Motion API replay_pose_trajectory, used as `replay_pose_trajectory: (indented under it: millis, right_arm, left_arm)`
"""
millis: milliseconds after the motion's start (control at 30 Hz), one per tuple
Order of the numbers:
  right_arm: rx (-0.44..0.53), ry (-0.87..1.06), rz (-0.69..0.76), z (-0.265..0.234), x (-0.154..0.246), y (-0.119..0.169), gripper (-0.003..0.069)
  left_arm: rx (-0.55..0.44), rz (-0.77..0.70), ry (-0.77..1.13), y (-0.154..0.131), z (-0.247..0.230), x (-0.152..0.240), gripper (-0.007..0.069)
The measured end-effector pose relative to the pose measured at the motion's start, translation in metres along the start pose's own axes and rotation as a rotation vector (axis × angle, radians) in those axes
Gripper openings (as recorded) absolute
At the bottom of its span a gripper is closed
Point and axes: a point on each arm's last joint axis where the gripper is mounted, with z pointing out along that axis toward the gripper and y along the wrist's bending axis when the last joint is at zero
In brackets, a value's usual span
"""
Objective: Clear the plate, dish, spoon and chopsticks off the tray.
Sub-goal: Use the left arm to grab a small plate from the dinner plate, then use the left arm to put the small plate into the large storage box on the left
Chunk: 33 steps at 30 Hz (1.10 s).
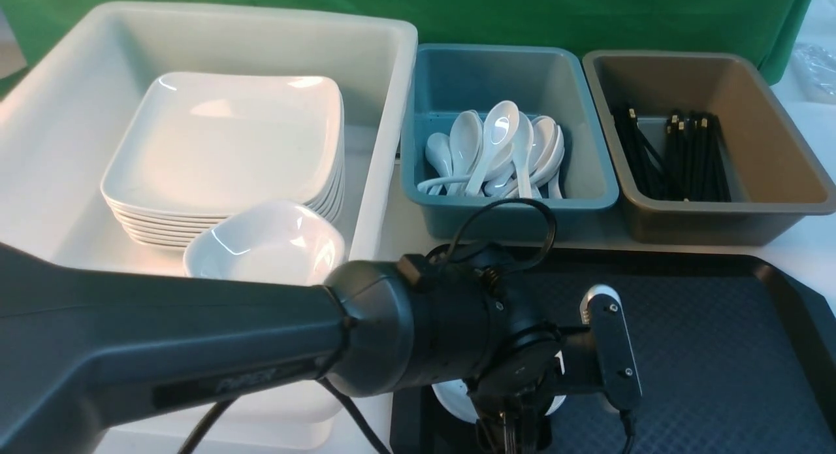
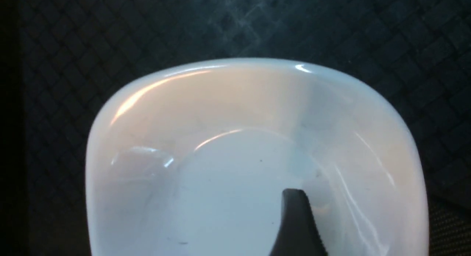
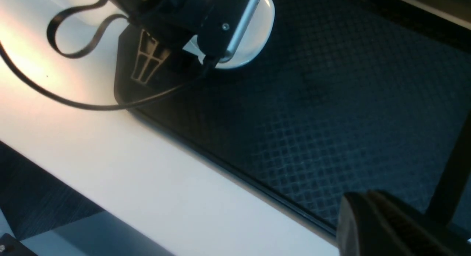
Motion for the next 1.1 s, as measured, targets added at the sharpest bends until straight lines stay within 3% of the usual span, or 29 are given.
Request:
replay_pose_trajectory:
  millis: [333,467,567,700,933,1100]
  right_arm:
    - [0.0,0.001,0.004,0.0,0.0,0.0,0.0058]
    - [-0.002,0.002,0.005,0.0,0.0,0.0,0.0068]
    - [-0.004,0.002,0.005,0.0,0.0,0.0,0.0071]
    - [-0.004,0.002,0.005,0.0,0.0,0.0,0.007]
    - [-0.008,-0.014,0.015,0.0,-0.001,0.001,0.007]
    - [-0.036,-0.1,0.033,0.0,-0.01,0.003,0.0071]
  left_arm:
    - [0.026,-0.014,0.017,-0.004,0.013,0.001,0.0329]
    - [0.056,-0.052,0.02,-0.006,0.009,0.0,0.0147]
    - [0.058,-0.064,0.0,-0.004,-0.003,-0.002,0.0117]
    - [0.042,-0.067,-0.074,-0.007,-0.044,-0.009,0.0033]
    - [-0.096,-0.092,-0.324,-0.003,-0.148,-0.008,0.0024]
    - [-0.186,-0.177,-0.345,0.0,-0.205,0.019,0.0024]
